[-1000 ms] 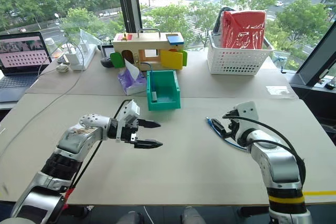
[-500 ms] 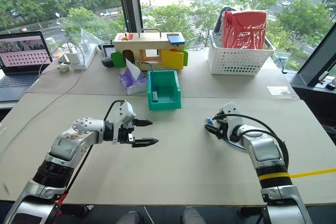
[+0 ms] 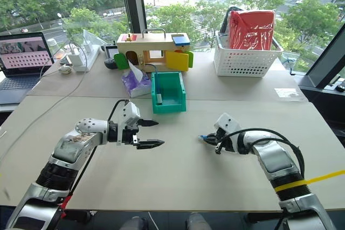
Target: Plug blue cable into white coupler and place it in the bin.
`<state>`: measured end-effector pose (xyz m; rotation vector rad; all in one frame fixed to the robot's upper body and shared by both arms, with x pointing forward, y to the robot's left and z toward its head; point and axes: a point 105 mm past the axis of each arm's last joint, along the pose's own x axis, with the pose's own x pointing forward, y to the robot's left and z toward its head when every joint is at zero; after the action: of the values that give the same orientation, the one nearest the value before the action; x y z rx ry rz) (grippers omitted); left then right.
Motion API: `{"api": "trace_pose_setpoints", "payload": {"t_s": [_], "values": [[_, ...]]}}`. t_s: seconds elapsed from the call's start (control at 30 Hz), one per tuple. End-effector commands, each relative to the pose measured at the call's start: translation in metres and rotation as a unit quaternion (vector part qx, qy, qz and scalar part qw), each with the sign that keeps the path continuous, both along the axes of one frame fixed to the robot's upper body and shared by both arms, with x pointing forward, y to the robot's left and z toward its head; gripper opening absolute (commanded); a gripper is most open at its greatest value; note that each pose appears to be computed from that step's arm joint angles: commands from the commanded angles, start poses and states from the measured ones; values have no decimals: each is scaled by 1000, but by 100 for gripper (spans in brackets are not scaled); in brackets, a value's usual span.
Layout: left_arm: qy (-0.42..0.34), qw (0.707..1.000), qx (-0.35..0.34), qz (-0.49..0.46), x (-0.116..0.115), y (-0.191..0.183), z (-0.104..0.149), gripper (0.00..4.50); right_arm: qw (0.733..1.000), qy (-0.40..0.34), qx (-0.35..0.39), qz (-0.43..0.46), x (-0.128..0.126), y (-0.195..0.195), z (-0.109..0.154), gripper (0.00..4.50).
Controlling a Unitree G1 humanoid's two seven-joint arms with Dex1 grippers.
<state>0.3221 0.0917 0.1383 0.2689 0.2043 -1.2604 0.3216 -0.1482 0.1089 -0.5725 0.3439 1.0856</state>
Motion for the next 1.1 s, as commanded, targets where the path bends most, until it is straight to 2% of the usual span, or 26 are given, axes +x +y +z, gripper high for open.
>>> {"api": "trace_pose_setpoints", "payload": {"t_s": [0.03,0.13,0.2,0.33,0.47,0.53,0.67,0.87,1.1], "values": [[-27,999,-1,-37,-6,-7,7,450,994,-24,-26,104,-18,20,14,8],[-32,997,16,-74,-19,-8,-1,450,983,-31,-47,174,-28,37,15,8],[-45,995,49,-75,-19,-4,-9,450,979,-25,-50,195,-27,47,13,7],[-66,994,65,-58,-10,0,-6,450,969,-40,-61,234,-14,70,8,7],[-75,992,83,-63,-14,0,-9,450,964,-45,-73,252,-3,78,7,7],[-76,991,93,-63,-15,2,-11,450,962,-26,-74,260,-5,77,6,107],[-69,992,84,-58,-15,4,-9,450,964,-28,-72,253,-5,73,11,231],[-51,993,70,-79,-20,-10,-16,450,985,-38,6,166,-4,59,43,445],[-49,996,59,-52,-18,-24,-28,450,997,-40,42,52,-13,31,62,445]]}}
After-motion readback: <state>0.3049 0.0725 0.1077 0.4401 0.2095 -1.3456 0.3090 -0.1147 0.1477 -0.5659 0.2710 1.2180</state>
